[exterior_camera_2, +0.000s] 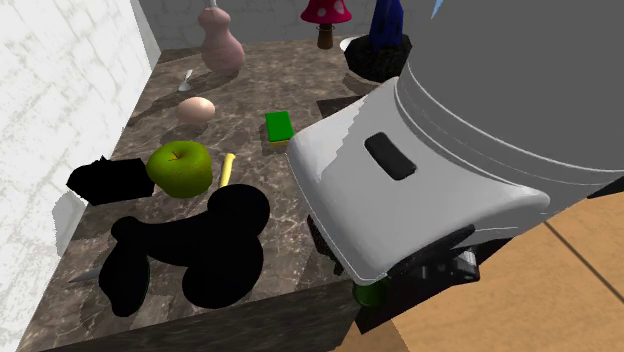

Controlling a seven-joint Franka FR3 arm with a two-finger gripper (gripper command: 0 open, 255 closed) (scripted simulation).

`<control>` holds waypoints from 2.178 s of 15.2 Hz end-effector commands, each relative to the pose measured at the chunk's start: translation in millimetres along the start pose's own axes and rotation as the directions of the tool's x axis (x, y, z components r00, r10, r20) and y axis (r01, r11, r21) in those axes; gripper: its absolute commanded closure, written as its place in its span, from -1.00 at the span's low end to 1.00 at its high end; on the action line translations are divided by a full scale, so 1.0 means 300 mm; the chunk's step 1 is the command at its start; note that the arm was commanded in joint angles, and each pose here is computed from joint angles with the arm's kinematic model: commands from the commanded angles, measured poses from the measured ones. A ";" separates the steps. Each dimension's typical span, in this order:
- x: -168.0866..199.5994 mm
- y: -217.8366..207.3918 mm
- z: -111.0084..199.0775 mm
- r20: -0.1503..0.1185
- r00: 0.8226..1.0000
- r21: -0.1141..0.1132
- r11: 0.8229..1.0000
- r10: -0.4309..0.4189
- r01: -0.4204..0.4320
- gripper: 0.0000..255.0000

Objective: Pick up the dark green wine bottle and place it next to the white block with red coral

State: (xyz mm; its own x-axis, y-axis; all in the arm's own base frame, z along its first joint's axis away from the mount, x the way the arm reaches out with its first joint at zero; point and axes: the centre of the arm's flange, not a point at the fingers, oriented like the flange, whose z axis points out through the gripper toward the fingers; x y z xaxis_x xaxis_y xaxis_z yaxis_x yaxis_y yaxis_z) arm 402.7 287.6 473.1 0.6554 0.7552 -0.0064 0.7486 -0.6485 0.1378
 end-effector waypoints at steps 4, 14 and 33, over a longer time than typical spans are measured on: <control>-0.028 0.046 -0.062 0.000 1.000 0.000 1.000 0.000 0.000 1.00; -0.286 0.399 -0.012 0.000 1.000 0.000 1.000 0.000 0.000 1.00; -0.776 1.069 0.083 0.000 1.000 0.000 1.000 0.000 0.000 1.00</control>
State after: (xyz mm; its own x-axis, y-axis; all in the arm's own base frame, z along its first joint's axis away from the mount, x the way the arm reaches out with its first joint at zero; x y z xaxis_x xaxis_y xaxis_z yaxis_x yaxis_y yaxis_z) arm 491.4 -86.1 494.2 0.6565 0.7543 -0.0059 0.7477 -0.6496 0.1379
